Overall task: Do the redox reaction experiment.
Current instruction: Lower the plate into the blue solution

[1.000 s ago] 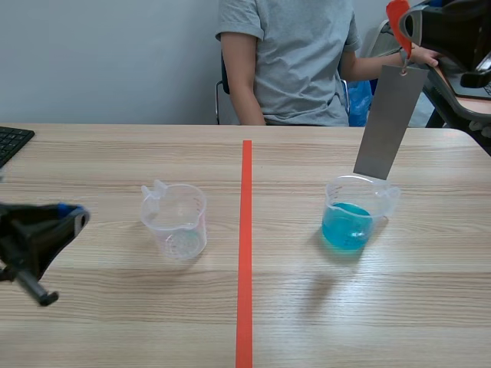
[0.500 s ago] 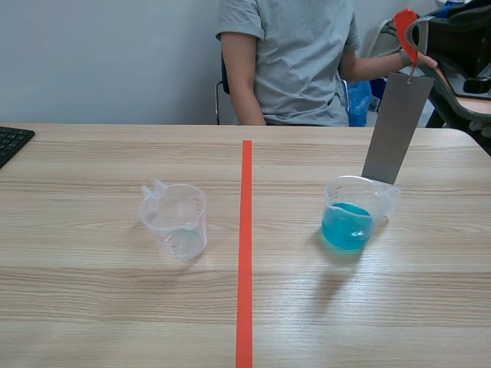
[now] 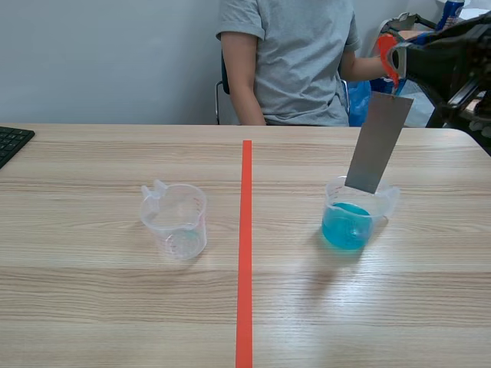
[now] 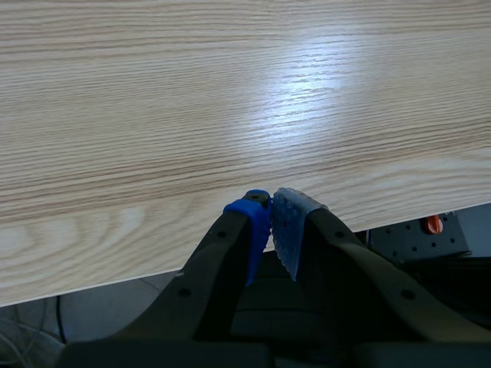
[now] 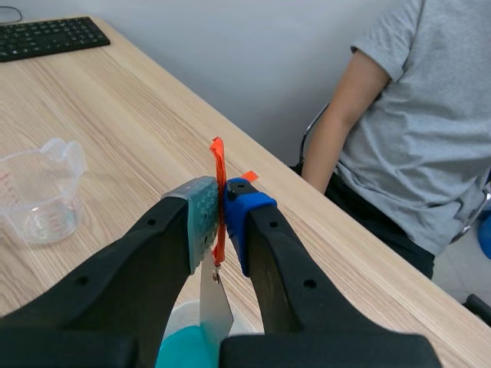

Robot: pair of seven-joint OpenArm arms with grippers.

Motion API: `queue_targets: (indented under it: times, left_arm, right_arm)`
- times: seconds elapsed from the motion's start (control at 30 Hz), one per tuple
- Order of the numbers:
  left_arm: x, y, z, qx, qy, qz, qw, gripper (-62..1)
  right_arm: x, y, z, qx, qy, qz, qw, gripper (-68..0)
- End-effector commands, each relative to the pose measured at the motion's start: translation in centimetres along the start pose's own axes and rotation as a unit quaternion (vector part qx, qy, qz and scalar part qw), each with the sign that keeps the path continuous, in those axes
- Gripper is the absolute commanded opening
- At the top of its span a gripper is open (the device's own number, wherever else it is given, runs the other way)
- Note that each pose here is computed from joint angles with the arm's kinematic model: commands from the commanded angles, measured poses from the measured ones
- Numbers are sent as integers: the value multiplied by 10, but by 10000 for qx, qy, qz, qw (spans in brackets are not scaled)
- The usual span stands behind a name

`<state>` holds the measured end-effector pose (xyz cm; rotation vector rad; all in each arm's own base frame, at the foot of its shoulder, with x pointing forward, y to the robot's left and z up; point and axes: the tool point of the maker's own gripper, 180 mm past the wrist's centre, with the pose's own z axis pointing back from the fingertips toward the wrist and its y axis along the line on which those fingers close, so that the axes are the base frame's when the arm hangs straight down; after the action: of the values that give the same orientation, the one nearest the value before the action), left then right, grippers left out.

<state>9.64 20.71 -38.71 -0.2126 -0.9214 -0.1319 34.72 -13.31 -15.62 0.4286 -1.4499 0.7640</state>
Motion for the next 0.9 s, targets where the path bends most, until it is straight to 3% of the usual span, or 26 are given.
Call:
queue_targets:
  times: [0.0, 0.7, 0.87]
  left_arm:
    - [5, 3, 1, -2, -83, -43, 10000, -556]
    - [5, 3, 1, -2, -66, -43, 10000, -556]
    - [5, 3, 1, -2, -64, -43, 10000, -556]
  right_arm:
    - [10, -4, 0, -1, -189, 39, 9998, -660]
    - [-59, -5, -21, -119, 191, -459, 9987, -660]
    - [-71, -4, -23, -128, 295, -460, 9984, -660]
